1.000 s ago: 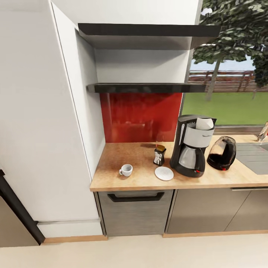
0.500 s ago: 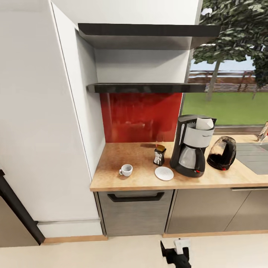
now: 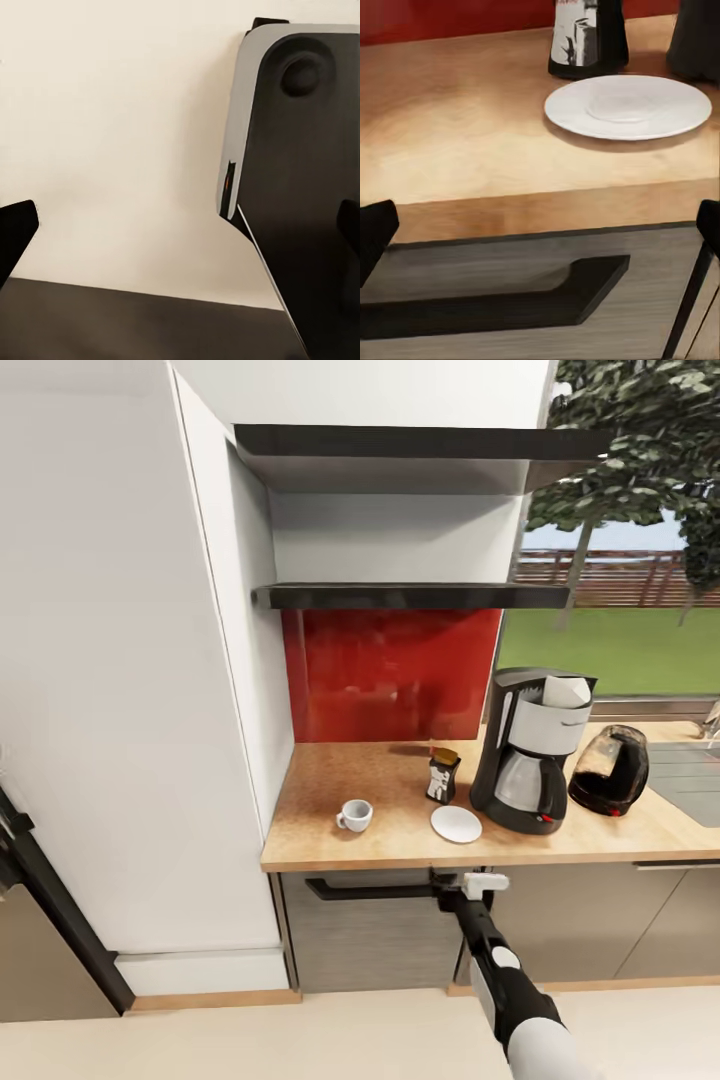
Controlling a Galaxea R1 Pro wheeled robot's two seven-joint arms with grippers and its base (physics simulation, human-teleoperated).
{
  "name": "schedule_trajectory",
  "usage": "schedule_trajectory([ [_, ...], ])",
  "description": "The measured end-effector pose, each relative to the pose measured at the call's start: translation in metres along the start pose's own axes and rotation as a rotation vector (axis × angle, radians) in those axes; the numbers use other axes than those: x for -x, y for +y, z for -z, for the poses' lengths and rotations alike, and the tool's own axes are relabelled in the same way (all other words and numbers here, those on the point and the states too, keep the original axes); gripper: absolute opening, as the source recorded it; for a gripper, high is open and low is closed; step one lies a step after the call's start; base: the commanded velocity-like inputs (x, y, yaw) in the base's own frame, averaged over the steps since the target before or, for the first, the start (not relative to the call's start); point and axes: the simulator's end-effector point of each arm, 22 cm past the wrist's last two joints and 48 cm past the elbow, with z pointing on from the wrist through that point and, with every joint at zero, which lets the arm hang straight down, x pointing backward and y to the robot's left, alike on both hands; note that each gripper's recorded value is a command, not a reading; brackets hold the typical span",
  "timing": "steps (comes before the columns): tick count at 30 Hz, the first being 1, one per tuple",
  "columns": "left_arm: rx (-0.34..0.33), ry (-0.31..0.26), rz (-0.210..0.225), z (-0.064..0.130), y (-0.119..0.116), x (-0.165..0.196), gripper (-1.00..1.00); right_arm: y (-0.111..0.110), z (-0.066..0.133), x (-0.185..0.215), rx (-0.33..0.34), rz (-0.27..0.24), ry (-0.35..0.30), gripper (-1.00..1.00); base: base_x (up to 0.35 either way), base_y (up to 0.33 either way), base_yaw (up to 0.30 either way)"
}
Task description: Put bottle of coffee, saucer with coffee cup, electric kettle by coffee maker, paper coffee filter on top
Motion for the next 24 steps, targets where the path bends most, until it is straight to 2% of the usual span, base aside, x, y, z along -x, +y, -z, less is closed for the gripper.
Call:
schedule_trajectory([
  [6, 0.003, 0.000, -0.002, 0.000, 0.002, -0.001, 1.00, 0.004, -0.029, 0.060, 0.008, 0.001, -0.090, 1.00, -0.001, 0.014, 0.000],
  [11, 0.004, 0.000, -0.002, 0.000, 0.003, -0.001, 1.00, 0.007, -0.045, 0.096, 0.012, -0.001, -0.128, 1.00, 0.000, 0.000, 0.000],
  [13, 0.004, 0.000, -0.002, 0.000, 0.003, -0.001, 1.00, 0.009, -0.056, 0.109, 0.015, -0.010, -0.105, 1.00, 0.000, 0.000, 0.000],
  [16, 0.004, 0.000, -0.002, 0.000, 0.003, -0.001, 1.00, 0.011, -0.070, 0.116, 0.021, -0.032, -0.017, 1.00, 0.000, 0.000, 0.000],
  [18, 0.004, 0.001, -0.002, 0.000, 0.003, -0.001, 1.00, 0.010, -0.076, 0.128, 0.020, -0.031, 0.019, 1.00, 0.000, 0.000, 0.000],
  [20, 0.004, 0.000, -0.002, 0.000, 0.003, -0.001, 1.00, 0.012, -0.080, 0.150, 0.027, 0.009, 0.020, 1.00, 0.000, 0.000, 0.000],
  [24, 0.003, 0.002, -0.002, 0.000, 0.003, -0.001, 1.00, 0.037, -0.082, 0.192, 0.070, 0.143, 0.021, 1.00, 0.000, 0.000, 0.000],
])
